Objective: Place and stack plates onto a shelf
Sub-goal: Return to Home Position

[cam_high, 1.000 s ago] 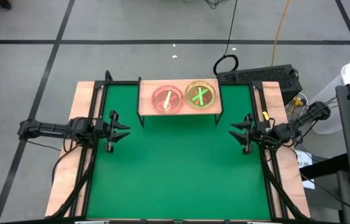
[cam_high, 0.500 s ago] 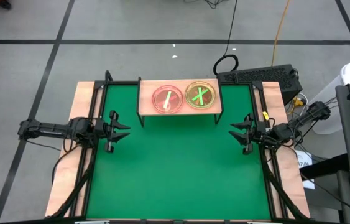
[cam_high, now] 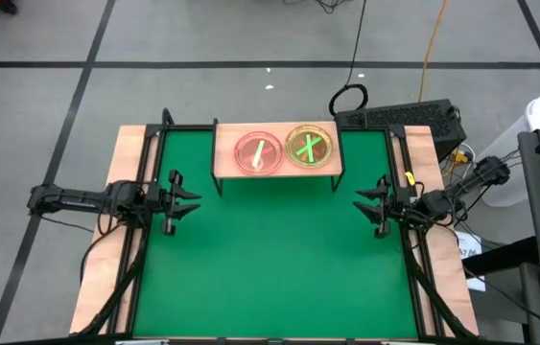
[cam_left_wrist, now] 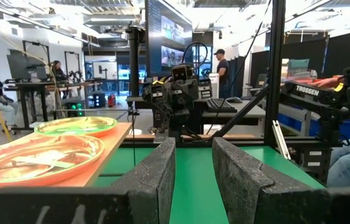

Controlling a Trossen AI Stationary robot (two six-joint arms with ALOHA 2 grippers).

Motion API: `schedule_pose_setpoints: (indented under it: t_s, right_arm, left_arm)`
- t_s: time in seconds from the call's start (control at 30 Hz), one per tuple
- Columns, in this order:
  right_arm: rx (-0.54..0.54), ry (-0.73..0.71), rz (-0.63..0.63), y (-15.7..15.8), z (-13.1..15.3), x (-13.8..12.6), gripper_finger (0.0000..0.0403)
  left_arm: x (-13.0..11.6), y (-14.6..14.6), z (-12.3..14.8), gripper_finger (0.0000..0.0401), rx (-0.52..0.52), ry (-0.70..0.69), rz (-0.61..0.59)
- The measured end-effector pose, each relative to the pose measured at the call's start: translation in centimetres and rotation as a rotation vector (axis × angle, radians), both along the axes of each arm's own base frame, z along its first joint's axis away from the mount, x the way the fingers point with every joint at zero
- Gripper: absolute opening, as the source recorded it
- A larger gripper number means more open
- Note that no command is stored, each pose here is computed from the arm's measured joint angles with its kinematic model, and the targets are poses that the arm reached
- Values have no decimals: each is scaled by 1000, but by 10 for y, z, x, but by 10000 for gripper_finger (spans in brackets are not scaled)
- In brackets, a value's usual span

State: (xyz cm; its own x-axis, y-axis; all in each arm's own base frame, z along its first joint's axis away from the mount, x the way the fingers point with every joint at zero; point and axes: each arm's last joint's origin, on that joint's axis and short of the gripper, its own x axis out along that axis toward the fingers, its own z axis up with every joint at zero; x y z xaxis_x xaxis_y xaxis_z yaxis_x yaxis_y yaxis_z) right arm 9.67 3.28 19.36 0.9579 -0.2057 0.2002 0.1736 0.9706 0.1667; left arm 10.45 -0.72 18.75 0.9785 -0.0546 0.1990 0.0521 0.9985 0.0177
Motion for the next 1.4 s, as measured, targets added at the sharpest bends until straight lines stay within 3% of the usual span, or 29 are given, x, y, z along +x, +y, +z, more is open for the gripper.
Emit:
schedule_pose_setpoints:
  t_s: [0.77, 0.97, 1.4]
  right_arm:
    - [-1, 2, -1, 0, -1, 0, 160]
    - [-4, 6, -49, -5, -1, 2, 160]
    - [-121, 218, -219, -21, -20, 8, 160]
  left_arm:
    - [0, 0, 0, 113, 0, 0, 0]
    - [0, 0, 0, 113, 0, 0, 0]
    - [0, 0, 0, 113, 0, 0, 0]
